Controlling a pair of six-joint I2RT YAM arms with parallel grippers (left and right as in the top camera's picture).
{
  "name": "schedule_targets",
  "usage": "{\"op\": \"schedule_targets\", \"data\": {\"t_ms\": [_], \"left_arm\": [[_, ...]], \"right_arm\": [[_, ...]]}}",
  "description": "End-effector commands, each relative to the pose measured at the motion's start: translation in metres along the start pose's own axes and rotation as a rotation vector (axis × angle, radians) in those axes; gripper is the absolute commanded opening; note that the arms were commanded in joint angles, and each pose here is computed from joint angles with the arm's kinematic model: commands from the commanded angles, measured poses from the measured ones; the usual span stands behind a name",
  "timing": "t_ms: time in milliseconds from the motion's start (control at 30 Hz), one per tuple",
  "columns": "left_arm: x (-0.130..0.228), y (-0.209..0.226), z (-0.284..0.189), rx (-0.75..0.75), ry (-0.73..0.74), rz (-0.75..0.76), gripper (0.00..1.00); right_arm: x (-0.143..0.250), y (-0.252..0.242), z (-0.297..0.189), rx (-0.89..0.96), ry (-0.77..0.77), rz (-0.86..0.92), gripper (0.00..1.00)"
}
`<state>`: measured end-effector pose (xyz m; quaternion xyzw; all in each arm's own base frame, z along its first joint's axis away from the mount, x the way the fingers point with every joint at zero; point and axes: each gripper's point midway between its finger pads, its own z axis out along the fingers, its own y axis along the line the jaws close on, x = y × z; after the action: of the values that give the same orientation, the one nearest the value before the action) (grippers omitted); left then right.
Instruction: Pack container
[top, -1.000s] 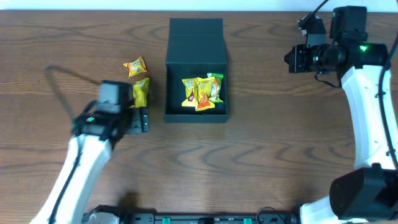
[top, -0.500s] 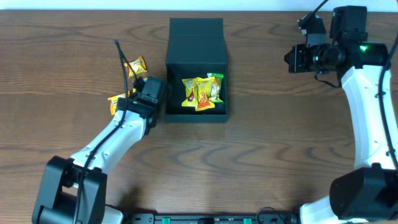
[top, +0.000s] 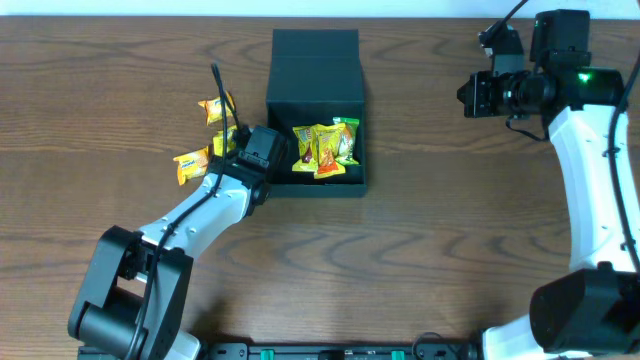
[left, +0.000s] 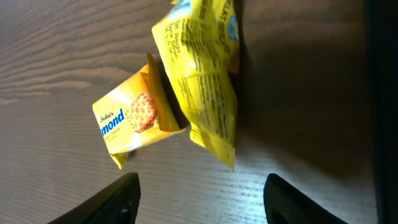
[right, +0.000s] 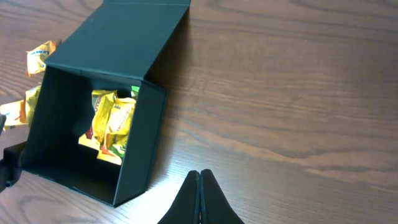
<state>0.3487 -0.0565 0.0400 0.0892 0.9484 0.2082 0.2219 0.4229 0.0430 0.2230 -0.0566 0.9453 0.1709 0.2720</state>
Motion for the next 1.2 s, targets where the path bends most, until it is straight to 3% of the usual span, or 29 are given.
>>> {"op": "schedule_targets", "data": {"t_ms": [0,300,500,1000,1167], "left_arm": [[-0.005,0.007,0.004,-0.023,-0.006,-0.073,0.63],[-0.005,0.004,0.014,-0.035,-0.002,-0.074,0.59],[-0.009,0.003,0.014,-0.031,-0.016,-0.083,0.44],[-0.006,0.003,0.026,-0.032,0.0,-0.111,0.42],[-0.009,0.001,0.027,0.0,-0.007,-0.128,0.33]], "right_arm": [[0.0,0.006,-0.002,-0.012,-0.002,-0.024,0.02],[0.001,0.006,-0.002,-0.012,0.001,-0.023,0.02],[0.001,0.006,-0.002,-0.012,0.002,-0.018,0.02],[0.002,0.006,-0.002,-0.012,0.004,-0.018,0.02],[0.003,0.006,-0.002,-0.013,0.011,-0.015,0.01]]}}
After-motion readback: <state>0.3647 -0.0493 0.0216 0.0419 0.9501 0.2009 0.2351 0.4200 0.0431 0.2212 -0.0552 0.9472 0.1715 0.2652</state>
